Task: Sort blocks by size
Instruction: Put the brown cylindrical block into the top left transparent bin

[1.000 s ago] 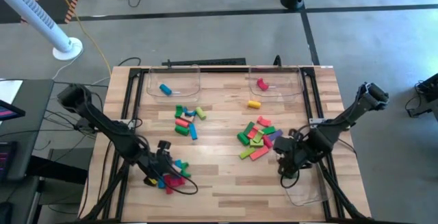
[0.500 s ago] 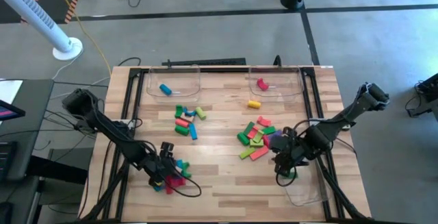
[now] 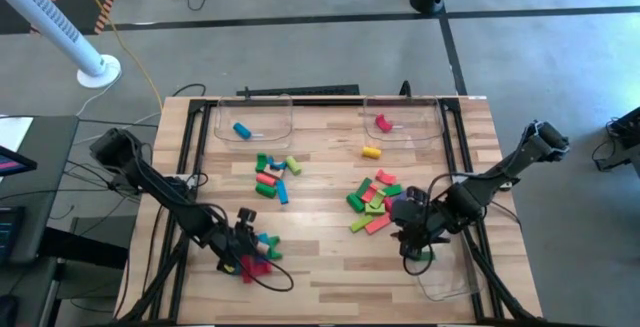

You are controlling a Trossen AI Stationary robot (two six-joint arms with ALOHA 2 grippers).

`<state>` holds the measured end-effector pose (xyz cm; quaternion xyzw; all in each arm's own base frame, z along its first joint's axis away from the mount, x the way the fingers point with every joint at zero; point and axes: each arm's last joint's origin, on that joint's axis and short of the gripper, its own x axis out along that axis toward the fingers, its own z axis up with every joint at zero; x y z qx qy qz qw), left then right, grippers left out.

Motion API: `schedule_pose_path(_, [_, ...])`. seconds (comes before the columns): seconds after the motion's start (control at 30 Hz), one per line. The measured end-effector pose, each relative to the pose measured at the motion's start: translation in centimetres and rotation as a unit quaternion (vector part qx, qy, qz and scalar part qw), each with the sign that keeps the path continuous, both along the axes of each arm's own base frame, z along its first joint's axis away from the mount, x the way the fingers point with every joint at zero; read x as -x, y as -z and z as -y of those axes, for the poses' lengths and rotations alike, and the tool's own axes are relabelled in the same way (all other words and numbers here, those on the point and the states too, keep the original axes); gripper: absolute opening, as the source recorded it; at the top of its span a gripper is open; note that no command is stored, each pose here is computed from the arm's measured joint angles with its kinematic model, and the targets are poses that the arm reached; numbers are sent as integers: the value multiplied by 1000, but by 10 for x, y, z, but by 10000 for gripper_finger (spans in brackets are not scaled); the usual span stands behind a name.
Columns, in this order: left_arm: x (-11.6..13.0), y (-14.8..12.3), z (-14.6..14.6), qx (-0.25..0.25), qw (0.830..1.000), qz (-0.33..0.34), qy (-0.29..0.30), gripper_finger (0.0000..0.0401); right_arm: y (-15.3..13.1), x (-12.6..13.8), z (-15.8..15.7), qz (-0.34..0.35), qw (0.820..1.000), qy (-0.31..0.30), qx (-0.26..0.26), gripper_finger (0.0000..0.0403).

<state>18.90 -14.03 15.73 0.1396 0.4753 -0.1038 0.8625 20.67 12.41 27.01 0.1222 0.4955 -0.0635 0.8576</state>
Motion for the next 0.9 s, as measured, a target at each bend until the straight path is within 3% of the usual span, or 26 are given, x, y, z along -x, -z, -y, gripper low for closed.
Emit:
schedule_pose_path(0.33, [7, -30, -13, 17, 998, 53, 3, 129, -22, -18, -9, 126, 990, -60, 23, 230])
schedule_pose_path(0.57, [23, -72, -28, 39, 987, 158, 2, 129, -38, -32, -18, 235, 962, -131, 49, 230])
schedule_pose_path(0.77, [33, -102, -40, 68, 965, 254, 10, 129, -43, -42, -20, 286, 936, -177, 103, 230])
schedule_pose_path(0.9, [34, -113, -48, 61, 954, 294, 13, 129, -40, -54, -24, 309, 918, -206, 143, 230])
